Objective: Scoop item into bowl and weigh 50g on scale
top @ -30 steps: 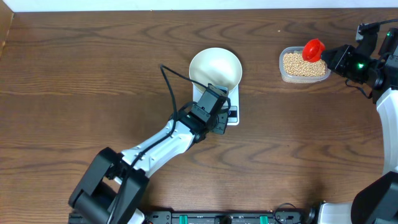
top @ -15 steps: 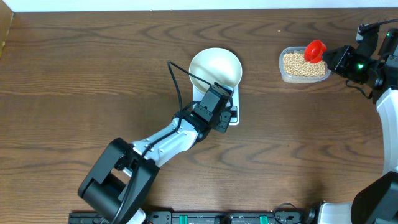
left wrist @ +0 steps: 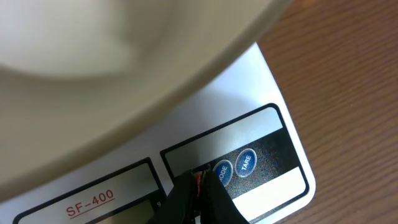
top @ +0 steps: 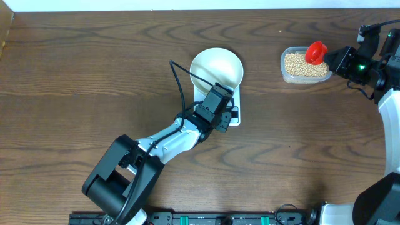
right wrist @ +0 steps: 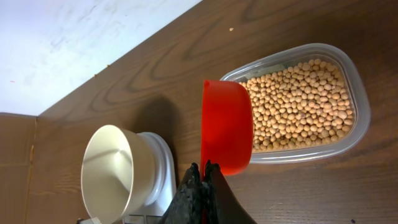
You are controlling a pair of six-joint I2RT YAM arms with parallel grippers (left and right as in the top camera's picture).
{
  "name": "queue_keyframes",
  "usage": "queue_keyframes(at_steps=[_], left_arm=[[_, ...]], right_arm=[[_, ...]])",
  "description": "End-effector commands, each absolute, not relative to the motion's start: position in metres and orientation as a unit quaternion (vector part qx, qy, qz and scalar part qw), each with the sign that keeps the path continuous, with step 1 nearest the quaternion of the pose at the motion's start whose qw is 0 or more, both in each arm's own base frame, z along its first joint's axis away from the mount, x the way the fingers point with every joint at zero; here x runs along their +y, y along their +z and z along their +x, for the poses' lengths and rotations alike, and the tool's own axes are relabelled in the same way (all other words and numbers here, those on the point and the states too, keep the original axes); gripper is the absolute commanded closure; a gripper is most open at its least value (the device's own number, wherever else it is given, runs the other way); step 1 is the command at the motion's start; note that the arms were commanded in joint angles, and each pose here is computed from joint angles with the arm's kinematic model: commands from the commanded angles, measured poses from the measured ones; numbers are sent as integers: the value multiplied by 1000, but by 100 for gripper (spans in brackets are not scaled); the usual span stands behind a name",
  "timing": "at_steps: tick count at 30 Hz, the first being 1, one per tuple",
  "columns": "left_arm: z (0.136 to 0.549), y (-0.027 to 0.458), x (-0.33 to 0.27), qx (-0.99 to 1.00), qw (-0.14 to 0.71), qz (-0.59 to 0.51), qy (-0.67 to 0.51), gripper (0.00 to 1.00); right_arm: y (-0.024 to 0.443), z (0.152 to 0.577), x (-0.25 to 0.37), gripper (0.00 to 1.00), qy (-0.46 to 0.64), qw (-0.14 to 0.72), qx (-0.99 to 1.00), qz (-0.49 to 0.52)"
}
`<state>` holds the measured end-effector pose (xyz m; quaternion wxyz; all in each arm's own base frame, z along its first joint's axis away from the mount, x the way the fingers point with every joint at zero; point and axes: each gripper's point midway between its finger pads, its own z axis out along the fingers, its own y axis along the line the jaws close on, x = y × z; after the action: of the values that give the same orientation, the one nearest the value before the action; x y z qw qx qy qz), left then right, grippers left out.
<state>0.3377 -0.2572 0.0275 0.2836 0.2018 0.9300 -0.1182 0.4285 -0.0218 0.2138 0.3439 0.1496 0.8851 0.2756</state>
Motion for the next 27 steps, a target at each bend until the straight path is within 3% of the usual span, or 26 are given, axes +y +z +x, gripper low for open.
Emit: queue_keyframes(at_steps=[1,27], left_arm=[[340,22,-254,931,283,203,-107,93],[338,6,-253,936,269,204,-101,93]], right_arm=[[223,430,-24,99,270,356,884,138],[222,429,-24,99,269,353,885,138]])
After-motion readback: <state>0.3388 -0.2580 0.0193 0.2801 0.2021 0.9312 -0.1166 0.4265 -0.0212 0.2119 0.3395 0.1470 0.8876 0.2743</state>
